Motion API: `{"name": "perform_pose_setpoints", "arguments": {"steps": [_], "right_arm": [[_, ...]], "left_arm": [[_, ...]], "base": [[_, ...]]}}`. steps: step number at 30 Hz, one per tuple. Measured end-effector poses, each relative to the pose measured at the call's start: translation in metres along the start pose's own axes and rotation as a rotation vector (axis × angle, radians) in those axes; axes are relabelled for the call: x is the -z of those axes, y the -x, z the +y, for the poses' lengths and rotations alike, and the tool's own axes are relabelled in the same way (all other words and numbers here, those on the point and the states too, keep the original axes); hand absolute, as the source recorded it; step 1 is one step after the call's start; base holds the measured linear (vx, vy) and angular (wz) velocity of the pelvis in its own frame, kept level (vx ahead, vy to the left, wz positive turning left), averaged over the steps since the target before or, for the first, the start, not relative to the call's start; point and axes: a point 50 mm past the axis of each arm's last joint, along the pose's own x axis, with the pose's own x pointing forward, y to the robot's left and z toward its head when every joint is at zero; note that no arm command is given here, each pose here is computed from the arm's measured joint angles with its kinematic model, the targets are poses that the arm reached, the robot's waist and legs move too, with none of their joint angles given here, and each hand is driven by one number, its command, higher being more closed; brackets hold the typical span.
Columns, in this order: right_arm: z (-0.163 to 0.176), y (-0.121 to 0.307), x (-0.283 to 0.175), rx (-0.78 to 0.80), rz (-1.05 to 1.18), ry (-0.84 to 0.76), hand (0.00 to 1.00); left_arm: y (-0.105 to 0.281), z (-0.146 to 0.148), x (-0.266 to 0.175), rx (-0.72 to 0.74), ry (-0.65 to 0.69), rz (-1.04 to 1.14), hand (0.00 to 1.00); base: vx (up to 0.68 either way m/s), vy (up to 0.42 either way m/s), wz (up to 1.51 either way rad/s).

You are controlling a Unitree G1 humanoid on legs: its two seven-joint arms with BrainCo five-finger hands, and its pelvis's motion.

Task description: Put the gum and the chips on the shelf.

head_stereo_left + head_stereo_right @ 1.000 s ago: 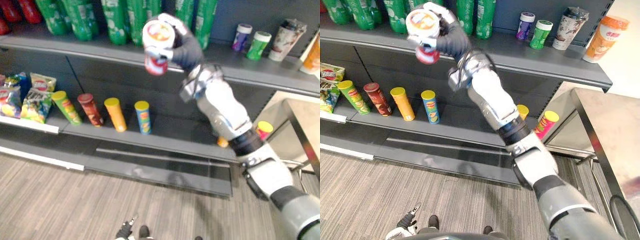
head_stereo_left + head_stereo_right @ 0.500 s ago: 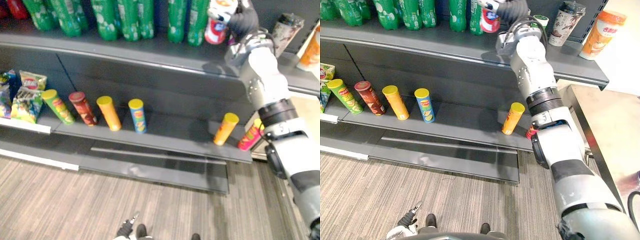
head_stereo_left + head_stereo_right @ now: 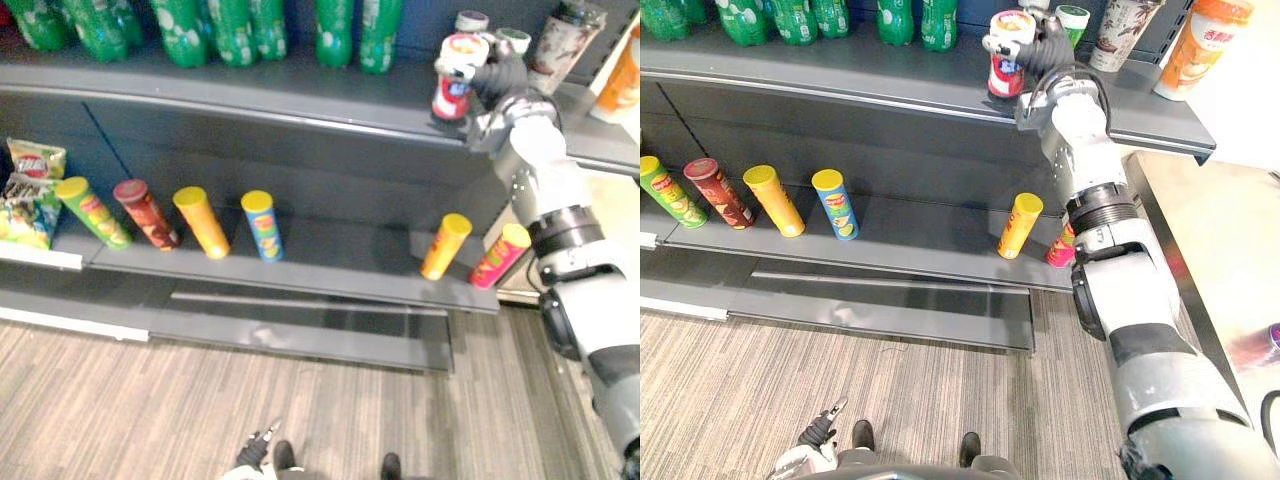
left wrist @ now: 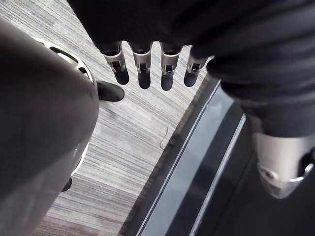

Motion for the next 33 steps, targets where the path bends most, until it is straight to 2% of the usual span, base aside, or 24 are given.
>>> {"name": "perform_pose_setpoints", "arguments": {"steps": [9, 16, 33], "right_arm": [[-0.021, 0.002, 0.009, 0.090, 0.029, -0.063, 1.00], [-0.024, 0.003, 0.010, 0.095, 0.016, -0.027, 1.00], [-0.038, 0.008, 0.012, 0.148, -0.014, -0.081, 1.00]], "left_arm": [[0.000, -0.002, -0.003, 0.011, -0.016, -0.019, 0.00], [0.000, 0.001, -0.006, 0.006, -0.024, -0.028, 0.00], [-0.001, -0.002, -0.010, 0.019, -0.046, -0.037, 0.00]], "base": [[-0.01, 0.002, 0.02], [0.00, 0.000, 0.01], [0.01, 0.005, 0.01]]}}
